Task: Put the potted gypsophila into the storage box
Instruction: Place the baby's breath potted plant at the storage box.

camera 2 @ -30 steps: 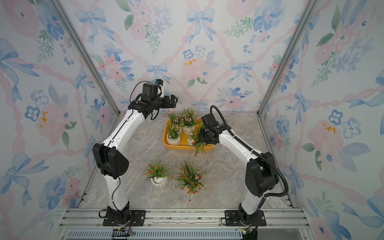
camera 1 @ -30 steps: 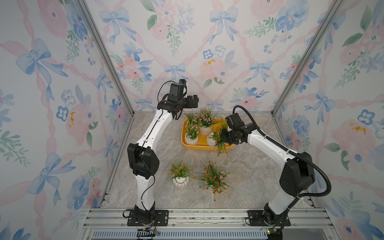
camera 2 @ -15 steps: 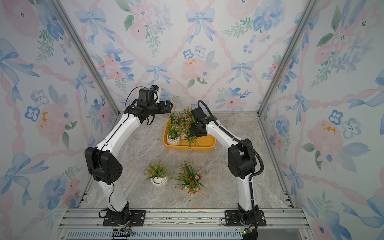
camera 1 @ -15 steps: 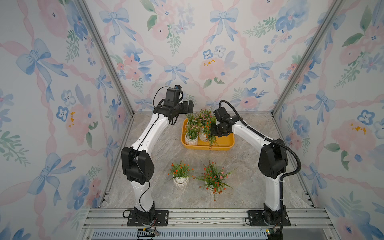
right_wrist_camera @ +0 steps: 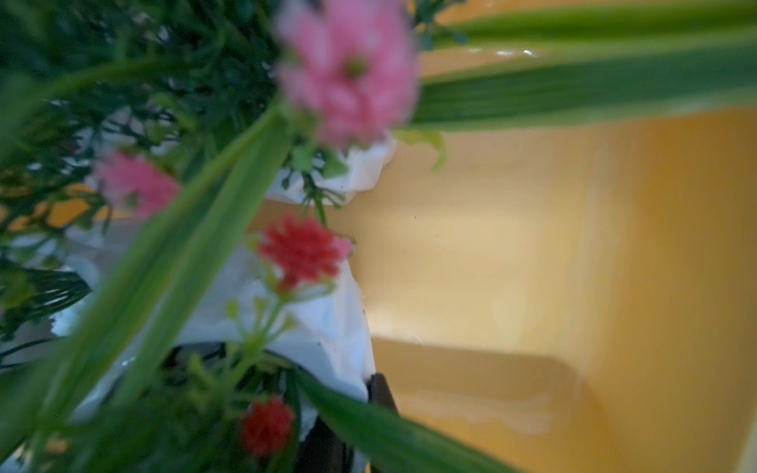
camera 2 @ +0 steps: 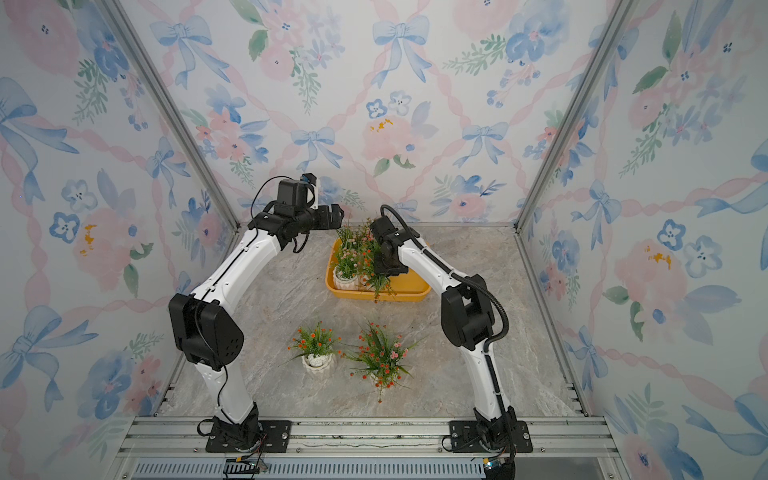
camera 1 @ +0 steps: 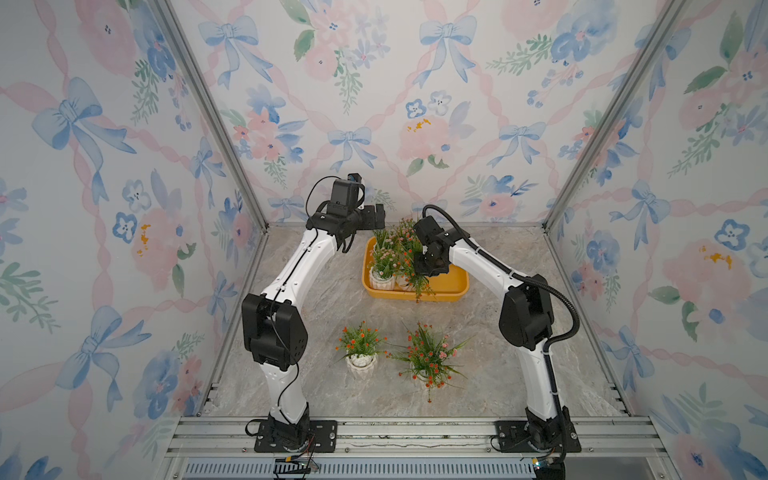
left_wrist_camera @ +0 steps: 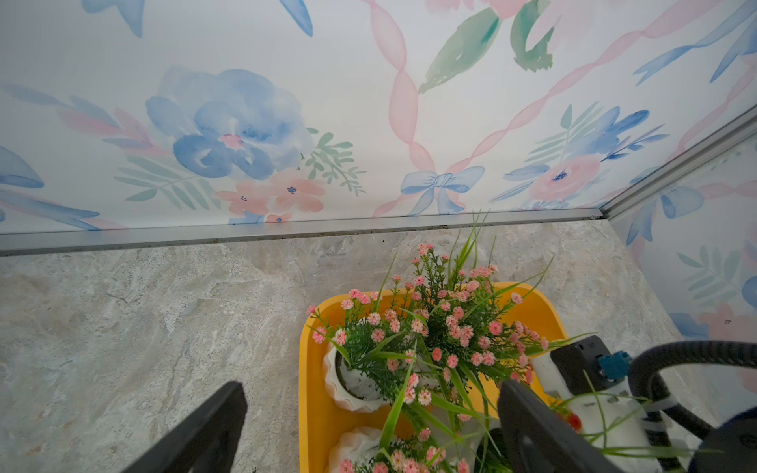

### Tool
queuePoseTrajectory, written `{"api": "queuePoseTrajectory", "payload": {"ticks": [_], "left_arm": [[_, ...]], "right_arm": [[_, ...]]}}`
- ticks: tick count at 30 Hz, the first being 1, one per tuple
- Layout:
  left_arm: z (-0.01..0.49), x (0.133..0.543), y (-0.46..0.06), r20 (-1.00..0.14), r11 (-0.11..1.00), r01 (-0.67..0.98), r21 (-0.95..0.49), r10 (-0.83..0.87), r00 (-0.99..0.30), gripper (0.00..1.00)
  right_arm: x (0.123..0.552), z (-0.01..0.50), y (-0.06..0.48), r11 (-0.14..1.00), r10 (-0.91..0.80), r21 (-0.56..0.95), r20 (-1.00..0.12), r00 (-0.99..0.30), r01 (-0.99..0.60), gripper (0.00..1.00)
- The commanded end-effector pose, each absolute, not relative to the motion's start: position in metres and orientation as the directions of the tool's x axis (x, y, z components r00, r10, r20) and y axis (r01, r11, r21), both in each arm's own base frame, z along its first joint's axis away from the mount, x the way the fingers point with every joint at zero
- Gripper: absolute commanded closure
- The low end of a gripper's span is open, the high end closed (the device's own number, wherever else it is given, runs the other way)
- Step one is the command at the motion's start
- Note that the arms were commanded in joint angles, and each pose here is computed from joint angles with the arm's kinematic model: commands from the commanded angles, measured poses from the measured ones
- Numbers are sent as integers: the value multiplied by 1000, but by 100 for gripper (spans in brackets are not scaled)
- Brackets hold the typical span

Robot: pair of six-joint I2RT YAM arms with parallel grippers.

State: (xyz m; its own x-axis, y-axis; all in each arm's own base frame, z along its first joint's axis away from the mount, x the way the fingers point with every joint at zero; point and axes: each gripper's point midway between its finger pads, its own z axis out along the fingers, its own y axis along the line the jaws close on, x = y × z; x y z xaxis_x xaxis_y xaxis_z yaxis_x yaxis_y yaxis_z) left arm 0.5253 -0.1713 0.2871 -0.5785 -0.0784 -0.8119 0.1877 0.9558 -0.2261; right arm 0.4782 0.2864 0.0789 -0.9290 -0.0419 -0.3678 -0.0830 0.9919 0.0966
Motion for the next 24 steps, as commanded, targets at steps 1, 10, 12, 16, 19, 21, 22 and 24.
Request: {"api": "queuePoseTrajectory", "payload": {"ticks": [1,10,12,16,19,21,22,24], "left_arm": [[299,521,-162,-828,959,172,-224,-94,-553,2],[288,513,-157,-817,961,153,-229,-104,-567,2],[287,510,-154,-815,962,149,-228,-105,-570,2],[283,507,-150,-812,964,137,-227,-109,-574,2],[280,506,-149,-809,964,131,-231,-116,-576,2],[279,506,-149,-809,963,132,-236,-120,-576,2],[279,507,-150,-809,962,133,-237,-120,-576,2],[277,507,-150,-808,961,131,-242,-124,-576,2]], "right_arm": [[479,84,299,991,-60,88,-391,-918,-102,88],[478,82,302,991,-75,68,-394,-916,-111,74],[478,84,304,991,-73,73,-396,-915,-111,71],[478,84,301,992,-68,67,-396,-916,-102,62],[477,88,300,993,-68,63,-401,-914,-101,58],[476,95,297,994,-62,59,-412,-909,-95,55],[476,99,295,994,-58,59,-422,-905,-91,54],[476,111,291,995,-48,57,-449,-892,-82,50]]}}
